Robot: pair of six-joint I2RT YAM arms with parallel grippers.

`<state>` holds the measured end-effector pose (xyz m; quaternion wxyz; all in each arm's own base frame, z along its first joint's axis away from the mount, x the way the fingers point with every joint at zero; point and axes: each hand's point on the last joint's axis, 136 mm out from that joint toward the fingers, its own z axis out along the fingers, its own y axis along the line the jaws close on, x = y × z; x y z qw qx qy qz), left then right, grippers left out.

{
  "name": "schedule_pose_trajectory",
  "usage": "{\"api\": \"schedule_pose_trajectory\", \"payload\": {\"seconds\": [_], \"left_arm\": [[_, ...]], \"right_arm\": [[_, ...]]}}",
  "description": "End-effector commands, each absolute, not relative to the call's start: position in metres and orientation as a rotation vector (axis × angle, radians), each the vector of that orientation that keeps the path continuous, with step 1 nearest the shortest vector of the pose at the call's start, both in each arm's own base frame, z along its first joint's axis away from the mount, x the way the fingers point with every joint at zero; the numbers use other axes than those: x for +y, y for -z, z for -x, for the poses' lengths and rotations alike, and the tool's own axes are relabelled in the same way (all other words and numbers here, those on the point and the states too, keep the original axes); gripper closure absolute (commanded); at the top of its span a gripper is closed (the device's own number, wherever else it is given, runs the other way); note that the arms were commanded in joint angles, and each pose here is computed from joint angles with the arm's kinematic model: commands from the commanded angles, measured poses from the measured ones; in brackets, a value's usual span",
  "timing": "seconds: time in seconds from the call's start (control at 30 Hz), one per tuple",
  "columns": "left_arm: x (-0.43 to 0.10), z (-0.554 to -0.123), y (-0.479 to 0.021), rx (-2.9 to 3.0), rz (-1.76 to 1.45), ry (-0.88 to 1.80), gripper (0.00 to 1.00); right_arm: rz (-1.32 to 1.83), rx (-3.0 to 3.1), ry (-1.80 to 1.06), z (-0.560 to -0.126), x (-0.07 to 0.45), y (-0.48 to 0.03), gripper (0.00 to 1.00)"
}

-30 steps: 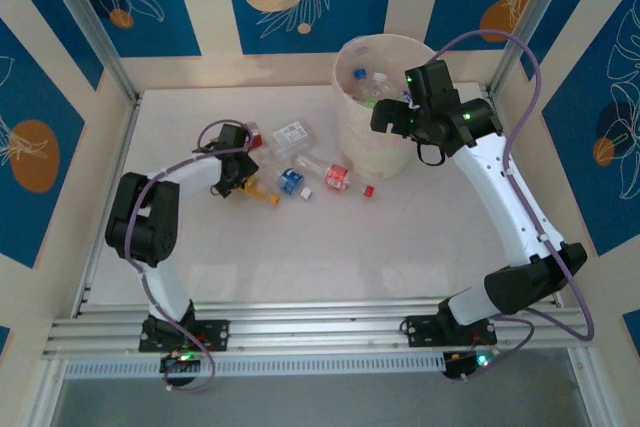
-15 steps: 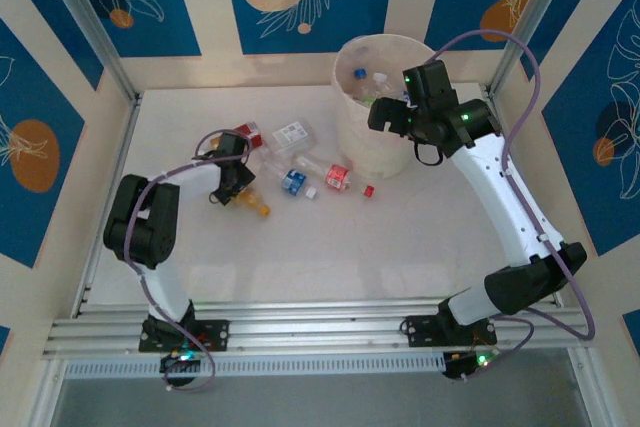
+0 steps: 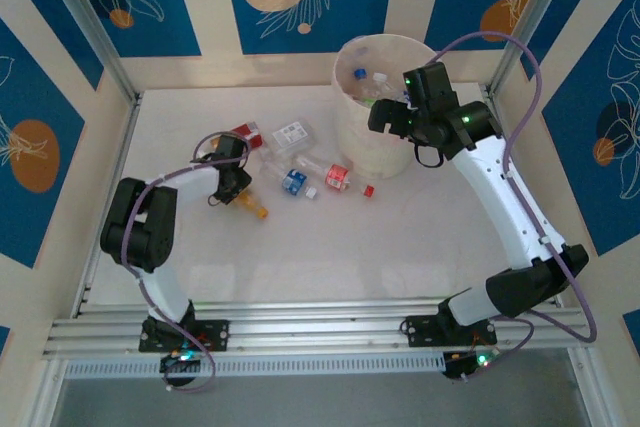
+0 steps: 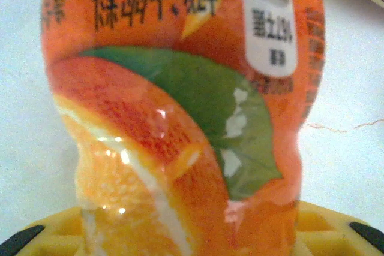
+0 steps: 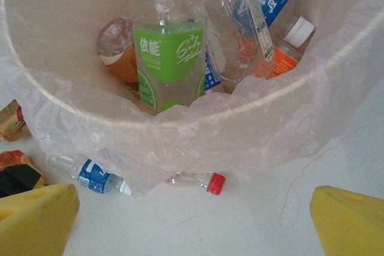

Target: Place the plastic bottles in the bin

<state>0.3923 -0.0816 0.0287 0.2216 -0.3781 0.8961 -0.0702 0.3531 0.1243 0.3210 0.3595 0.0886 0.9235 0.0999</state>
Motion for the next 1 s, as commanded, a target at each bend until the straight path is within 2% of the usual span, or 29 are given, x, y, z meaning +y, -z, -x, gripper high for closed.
{"api": "schedule_pose_trajectory", "payload": {"seconds": [0.0,0.2,0.6,0.77,0.97], "left_arm": [[-0.071,-0.372,-0.019,2.522,1.086,0.136,0.57],[-0.070,-0.373,-0.040,2.489,1.056,0.155,0.64],[-0.071,-0.371,-0.103,2.385,0.932,0.232,0.65],[-0.086,-0.376,-0.150,2.304,0.760,0.282,0.65],[-0.130,-0.381,-0.217,2.147,0.458,0.407,0.65]], "right_arm": [[-0.256,2.369,-0.258,-0.347,0.122,-0.325,0.01],[-0.281,2.425,-0.217,-0.346,0.119,-0.315,0.01],[-0.243,2.468,-0.227,-0.345,0.127,-0.306,0.01],[-0.224,2.457,-0.260,-0.346,0.132,-0.309,0.01],[-0.174,2.451,-0.342,-0.348,0.145,-0.313,0.01]]}}
